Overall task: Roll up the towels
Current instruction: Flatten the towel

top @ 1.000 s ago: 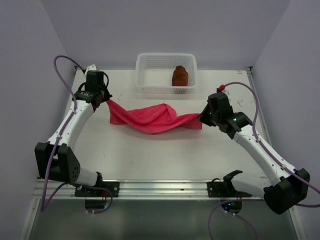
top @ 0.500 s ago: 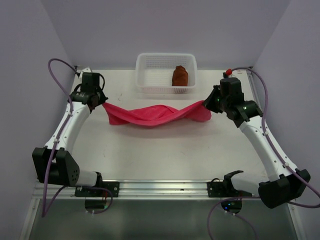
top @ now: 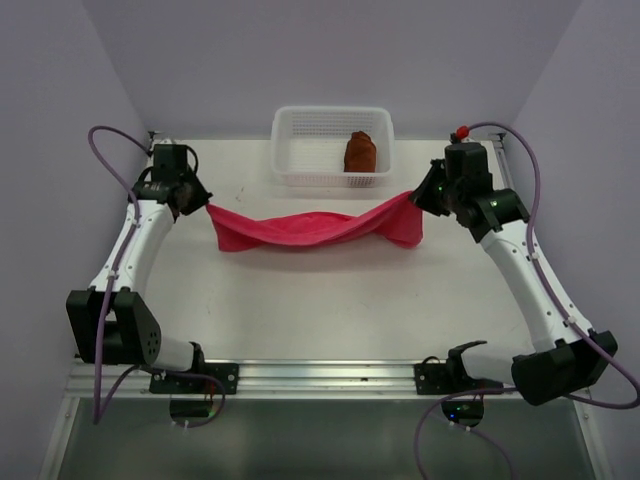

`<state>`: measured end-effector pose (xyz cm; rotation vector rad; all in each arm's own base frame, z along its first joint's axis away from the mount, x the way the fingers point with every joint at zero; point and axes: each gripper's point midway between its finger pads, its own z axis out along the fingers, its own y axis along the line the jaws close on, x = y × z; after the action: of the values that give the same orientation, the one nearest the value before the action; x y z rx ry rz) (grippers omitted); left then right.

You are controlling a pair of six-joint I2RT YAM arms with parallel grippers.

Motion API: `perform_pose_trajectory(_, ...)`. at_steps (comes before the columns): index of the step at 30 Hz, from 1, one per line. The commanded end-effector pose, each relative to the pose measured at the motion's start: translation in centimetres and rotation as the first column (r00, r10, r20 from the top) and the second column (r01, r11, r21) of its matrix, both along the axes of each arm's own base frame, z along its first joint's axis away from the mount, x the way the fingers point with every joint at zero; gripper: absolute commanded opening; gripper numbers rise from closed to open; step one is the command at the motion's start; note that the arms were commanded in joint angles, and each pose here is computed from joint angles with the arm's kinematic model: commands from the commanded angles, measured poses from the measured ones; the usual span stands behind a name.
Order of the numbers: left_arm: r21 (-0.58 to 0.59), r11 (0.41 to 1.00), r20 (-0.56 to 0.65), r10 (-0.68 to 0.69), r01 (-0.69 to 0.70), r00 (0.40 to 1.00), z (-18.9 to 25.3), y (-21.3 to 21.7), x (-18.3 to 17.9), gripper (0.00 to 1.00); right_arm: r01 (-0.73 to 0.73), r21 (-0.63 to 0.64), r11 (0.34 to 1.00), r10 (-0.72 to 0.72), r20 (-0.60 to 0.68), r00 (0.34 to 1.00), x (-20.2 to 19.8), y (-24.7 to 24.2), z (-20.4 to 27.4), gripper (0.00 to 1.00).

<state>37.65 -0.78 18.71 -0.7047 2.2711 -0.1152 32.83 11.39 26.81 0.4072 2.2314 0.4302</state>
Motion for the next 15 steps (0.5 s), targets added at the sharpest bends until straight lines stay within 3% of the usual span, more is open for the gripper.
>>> perform_pose_trajectory(1,-0.128,0.992,0.035,-0.006,0.010,0.999,1.2,-0.4,1.5,0.00,-0.013,-0.003,1.000,0.013,0.052,0.999,1.1,-0.1,2.3,0.00)
perform_pose_trajectory(5,-0.199,0.980,0.093,0.022,-0.004,0.995,3.6,0.7,2.3,0.00,0.002,0.012,1.000,-0.003,0.066,0.998,2.6,-0.3,3.7,0.00)
perform_pose_trajectory(11,-0.240,0.971,0.300,0.057,0.017,0.952,11.6,1.5,3.4,0.00,0.014,0.066,0.998,-0.025,0.167,0.986,4.9,-0.5,9.9,0.00)
perform_pose_trajectory(15,-0.251,0.968,0.312,0.083,-0.002,0.947,11.4,1.8,1.9,0.00,-0.014,0.116,0.993,-0.003,0.150,0.989,4.0,0.1,9.4,0.00)
